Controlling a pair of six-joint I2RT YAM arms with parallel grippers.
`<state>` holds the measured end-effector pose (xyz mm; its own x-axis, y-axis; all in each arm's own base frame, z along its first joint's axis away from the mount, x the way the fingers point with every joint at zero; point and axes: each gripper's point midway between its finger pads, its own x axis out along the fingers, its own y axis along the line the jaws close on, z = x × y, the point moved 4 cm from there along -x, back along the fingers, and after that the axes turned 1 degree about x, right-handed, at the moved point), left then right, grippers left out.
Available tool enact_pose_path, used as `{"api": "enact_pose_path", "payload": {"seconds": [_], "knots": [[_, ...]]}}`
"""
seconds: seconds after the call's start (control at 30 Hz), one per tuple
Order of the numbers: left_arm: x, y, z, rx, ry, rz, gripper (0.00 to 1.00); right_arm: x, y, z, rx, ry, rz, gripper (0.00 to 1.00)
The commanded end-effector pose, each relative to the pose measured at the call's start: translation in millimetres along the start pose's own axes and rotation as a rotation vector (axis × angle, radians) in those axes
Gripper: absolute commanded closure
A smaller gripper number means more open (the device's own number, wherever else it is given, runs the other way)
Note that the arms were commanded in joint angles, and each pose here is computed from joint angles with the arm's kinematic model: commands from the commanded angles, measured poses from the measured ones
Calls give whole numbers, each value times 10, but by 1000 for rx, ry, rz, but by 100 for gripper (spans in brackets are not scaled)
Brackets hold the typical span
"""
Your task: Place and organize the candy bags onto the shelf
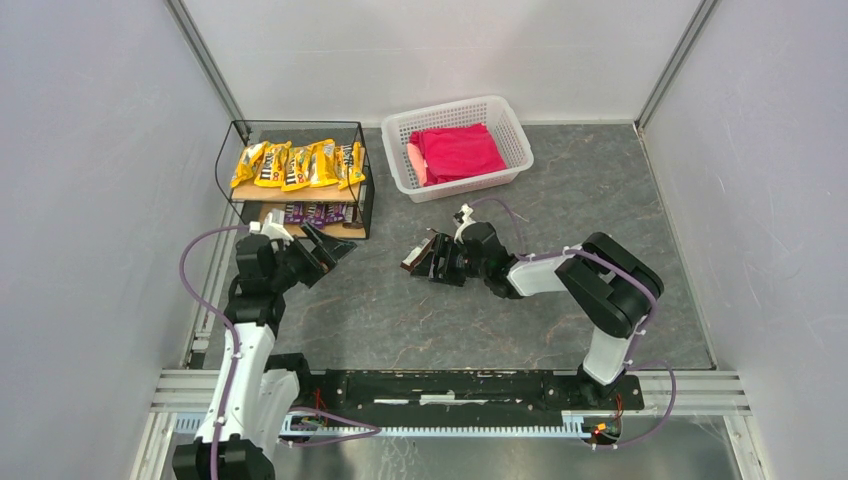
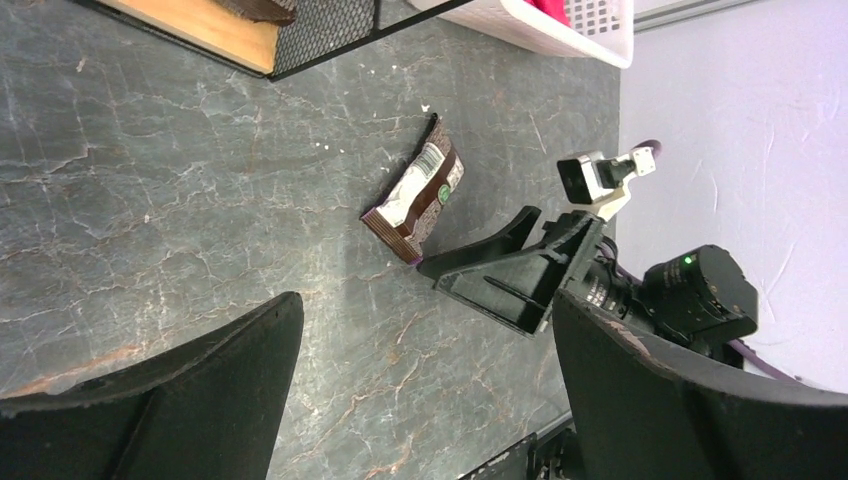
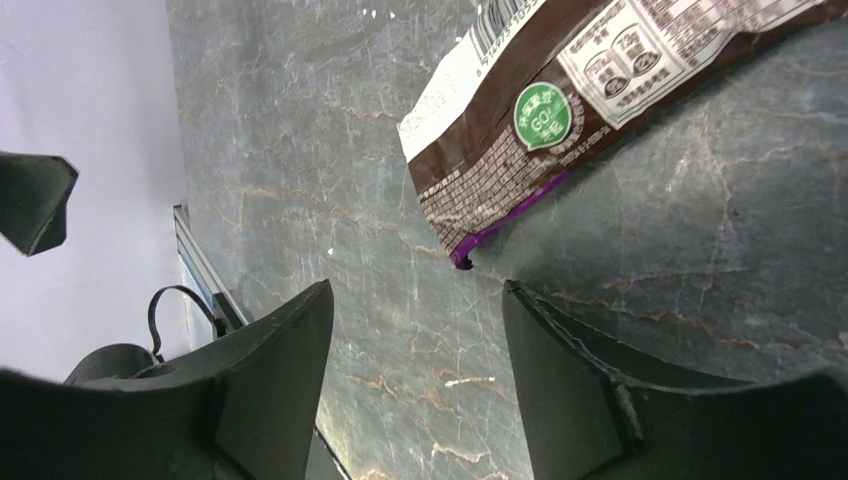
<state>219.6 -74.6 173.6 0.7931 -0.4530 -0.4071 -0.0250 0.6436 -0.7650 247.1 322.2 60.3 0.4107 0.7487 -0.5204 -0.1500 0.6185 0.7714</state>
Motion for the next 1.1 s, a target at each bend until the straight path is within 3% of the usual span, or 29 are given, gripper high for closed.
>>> {"api": "enact_pose_path", "payload": {"seconds": [0.0,0.23,0.57,0.87,1.07], "knots": [[-68,-168,103,104,-69,-83,0,125,-72,64,-44,-51,-6,34],[-203,-331,130,163,-153,-177,0,206,-139,51,-52,-62,-3,48],[-423,-811,11,322,-97,-466,3,145,22,142,-204,-50,42,98],[-496,-1408,-69,592,-30,-579,3,-332,413,159,-234,73,214,100],[-233,-1424,-312,788,-1,-503,2,-700,513,131,-257,198,323,100]]}}
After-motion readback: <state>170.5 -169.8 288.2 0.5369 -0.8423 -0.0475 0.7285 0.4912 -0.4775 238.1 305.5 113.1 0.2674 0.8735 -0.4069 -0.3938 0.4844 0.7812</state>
